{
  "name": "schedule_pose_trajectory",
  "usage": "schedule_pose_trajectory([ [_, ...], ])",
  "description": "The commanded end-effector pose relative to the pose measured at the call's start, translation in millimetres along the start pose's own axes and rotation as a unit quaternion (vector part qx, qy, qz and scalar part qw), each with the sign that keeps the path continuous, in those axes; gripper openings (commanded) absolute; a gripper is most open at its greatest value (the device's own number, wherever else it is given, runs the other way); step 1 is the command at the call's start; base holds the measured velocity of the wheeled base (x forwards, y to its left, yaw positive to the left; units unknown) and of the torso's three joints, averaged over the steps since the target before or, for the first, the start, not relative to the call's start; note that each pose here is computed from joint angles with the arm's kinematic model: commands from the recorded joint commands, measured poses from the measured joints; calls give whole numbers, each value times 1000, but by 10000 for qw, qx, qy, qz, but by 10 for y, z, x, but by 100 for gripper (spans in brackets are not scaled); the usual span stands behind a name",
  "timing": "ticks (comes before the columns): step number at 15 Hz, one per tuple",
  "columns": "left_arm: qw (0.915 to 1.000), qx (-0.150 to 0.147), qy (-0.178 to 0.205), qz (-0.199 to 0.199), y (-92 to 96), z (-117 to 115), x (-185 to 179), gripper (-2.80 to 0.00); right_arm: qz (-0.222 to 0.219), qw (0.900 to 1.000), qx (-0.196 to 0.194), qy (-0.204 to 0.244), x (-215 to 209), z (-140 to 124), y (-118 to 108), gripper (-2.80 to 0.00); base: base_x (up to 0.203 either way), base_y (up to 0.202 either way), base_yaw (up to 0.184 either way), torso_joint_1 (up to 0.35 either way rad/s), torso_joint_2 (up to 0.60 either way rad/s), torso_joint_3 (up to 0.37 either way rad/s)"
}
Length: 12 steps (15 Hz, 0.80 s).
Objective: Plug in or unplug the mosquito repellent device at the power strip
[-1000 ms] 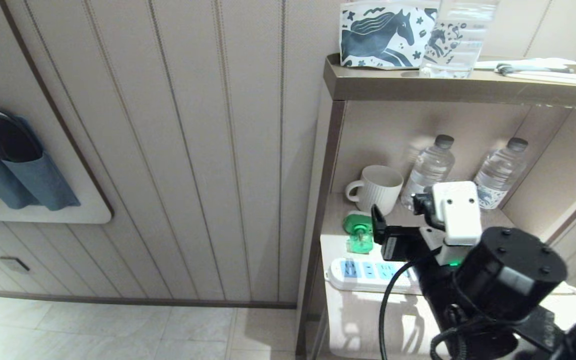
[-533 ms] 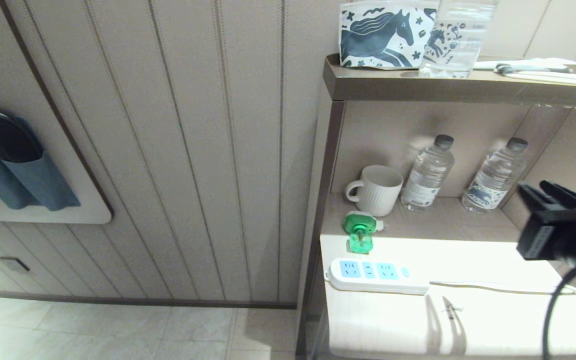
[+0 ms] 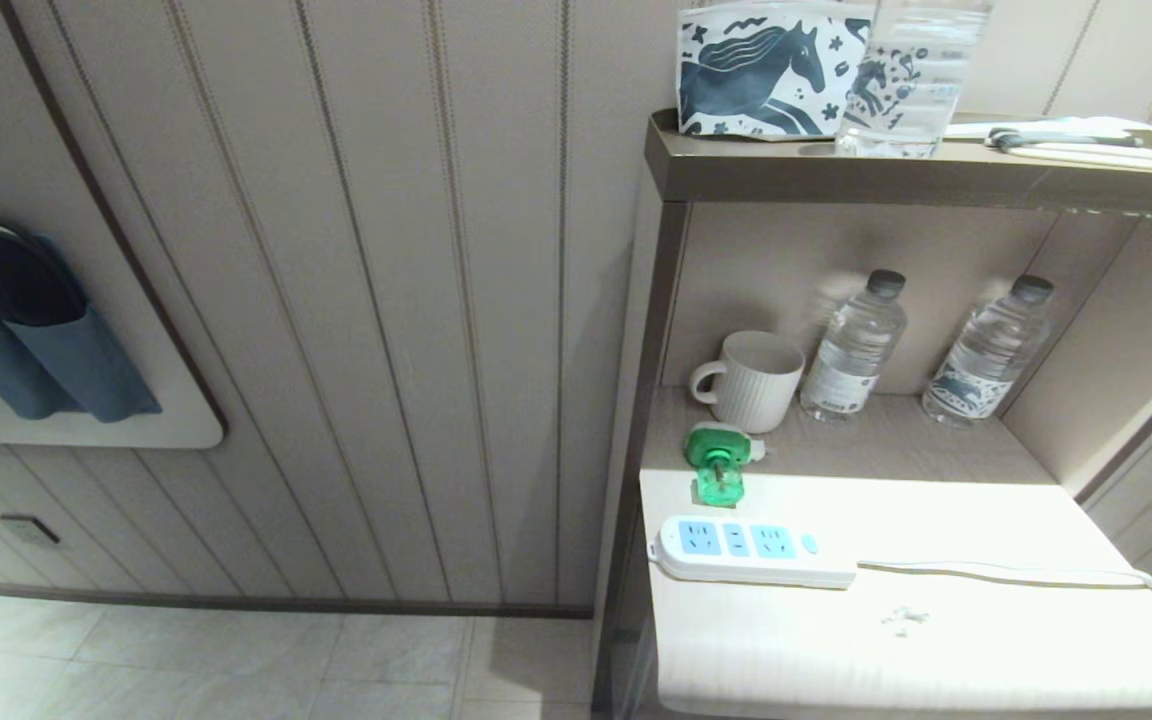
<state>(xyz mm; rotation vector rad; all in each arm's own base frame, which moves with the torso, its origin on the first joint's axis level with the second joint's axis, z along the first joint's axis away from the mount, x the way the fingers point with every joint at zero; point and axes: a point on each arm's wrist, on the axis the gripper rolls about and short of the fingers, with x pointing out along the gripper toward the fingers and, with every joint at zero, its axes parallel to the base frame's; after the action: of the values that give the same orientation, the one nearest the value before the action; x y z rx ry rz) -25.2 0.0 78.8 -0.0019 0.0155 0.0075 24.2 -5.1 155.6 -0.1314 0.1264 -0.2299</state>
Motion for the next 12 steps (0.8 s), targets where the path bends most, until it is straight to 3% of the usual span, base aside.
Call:
schedule_pose_trajectory([
  [1, 10000, -6, 7, 1, 0, 0, 1, -280, 338, 9987, 274, -266, -181, -373, 7, -280, 0, 0, 0, 0, 0, 0],
  [3, 10000, -6, 7, 1, 0, 0, 1, -280, 554, 9962, 486, -474, -259, -600, 26, -280, 0, 0, 0, 0, 0, 0],
  [6, 10000, -6, 7, 7, 0, 0, 1, -280, 858, 9906, 607, -870, -352, -727, 36, -280, 0, 0, 0, 0, 0, 0],
  [8, 10000, -6, 7, 1, 0, 0, 1, -280, 1148, 9913, 342, -545, -371, -860, 61, -280, 0, 0, 0, 0, 0, 0],
  [9, 10000, 2, 7, 2, 0, 0, 1, -280, 1166, 9910, 289, -590, -371, -855, 61, -280, 0, 0, 0, 0, 0, 0],
  [12, 10000, -6, 7, 1, 0, 0, 1, -280, 1166, 9903, 494, -571, -371, -854, 61, -280, 0, 0, 0, 0, 0, 0],
])
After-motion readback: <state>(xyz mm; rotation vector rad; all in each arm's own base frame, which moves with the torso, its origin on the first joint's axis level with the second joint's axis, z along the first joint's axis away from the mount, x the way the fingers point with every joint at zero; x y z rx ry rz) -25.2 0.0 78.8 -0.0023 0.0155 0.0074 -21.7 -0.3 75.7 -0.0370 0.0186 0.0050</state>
